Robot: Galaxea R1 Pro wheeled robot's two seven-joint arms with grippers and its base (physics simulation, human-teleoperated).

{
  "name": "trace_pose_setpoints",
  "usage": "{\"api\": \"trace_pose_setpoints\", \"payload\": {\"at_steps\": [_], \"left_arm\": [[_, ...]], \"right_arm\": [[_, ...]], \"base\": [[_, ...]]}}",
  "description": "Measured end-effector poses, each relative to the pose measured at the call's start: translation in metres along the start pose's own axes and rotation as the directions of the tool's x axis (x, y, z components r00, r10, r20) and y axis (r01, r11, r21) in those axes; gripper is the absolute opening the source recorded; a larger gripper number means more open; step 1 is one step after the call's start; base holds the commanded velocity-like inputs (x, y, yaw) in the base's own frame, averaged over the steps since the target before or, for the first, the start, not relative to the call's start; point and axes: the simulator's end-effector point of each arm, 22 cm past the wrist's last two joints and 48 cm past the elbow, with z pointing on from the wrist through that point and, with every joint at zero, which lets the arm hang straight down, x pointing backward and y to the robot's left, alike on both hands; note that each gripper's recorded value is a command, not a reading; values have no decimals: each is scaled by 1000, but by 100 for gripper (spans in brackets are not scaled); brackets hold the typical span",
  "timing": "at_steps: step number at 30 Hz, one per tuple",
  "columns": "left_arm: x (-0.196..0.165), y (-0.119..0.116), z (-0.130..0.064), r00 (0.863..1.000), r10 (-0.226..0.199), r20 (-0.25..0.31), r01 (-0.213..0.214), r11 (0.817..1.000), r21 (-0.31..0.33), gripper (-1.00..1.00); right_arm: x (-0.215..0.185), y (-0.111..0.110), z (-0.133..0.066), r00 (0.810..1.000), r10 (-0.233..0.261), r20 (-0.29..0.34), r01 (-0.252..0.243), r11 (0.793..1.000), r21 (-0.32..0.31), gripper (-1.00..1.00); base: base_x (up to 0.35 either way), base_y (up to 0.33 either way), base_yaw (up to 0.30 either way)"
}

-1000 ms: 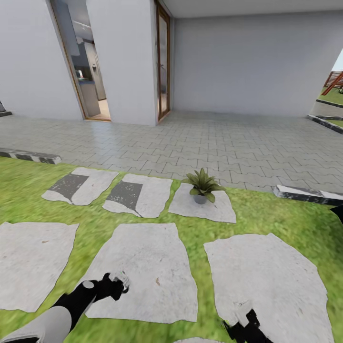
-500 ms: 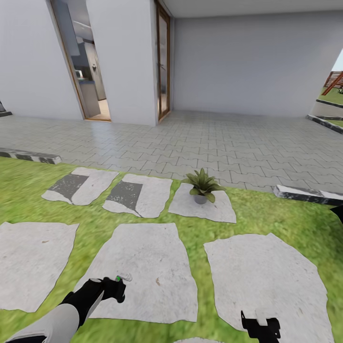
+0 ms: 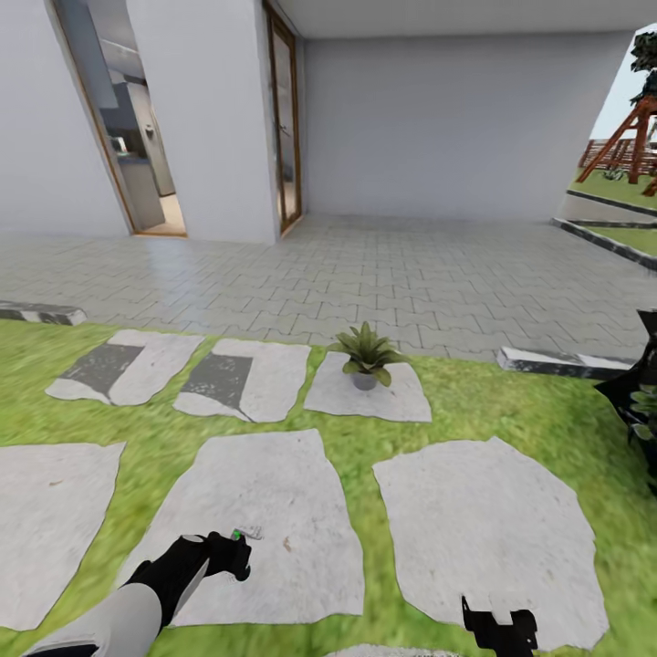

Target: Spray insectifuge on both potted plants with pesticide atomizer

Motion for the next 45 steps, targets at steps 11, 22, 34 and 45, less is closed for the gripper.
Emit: {"api": "trace_pose_setpoints", "payload": {"at_steps": [11, 22, 34, 45], "left_arm": [[-4, -4, -1, 1000, 2, 7, -2, 1000, 3, -100], [-27, 4, -9, 999, 9, 50, -8, 1000, -18, -100], [-33, -3, -10, 998, 12, 60, -11, 1000, -10, -100], [-30, -7, -9, 999, 11, 43, -11, 1000, -5, -100]], "right_arm": [[-3, 1, 0, 1000, 2, 6, -2, 1000, -1, 100], [-6, 1, -2, 1000, 4, 13, -4, 1000, -1, 100], [-10, 2, -2, 1000, 5, 20, -5, 1000, -2, 100], [-9, 3, -3, 1000, 5, 18, -5, 1000, -4, 100]], "base": [[-260, 0, -258], [82, 0, -258], [328, 2, -233], [330, 114, -12]]}}
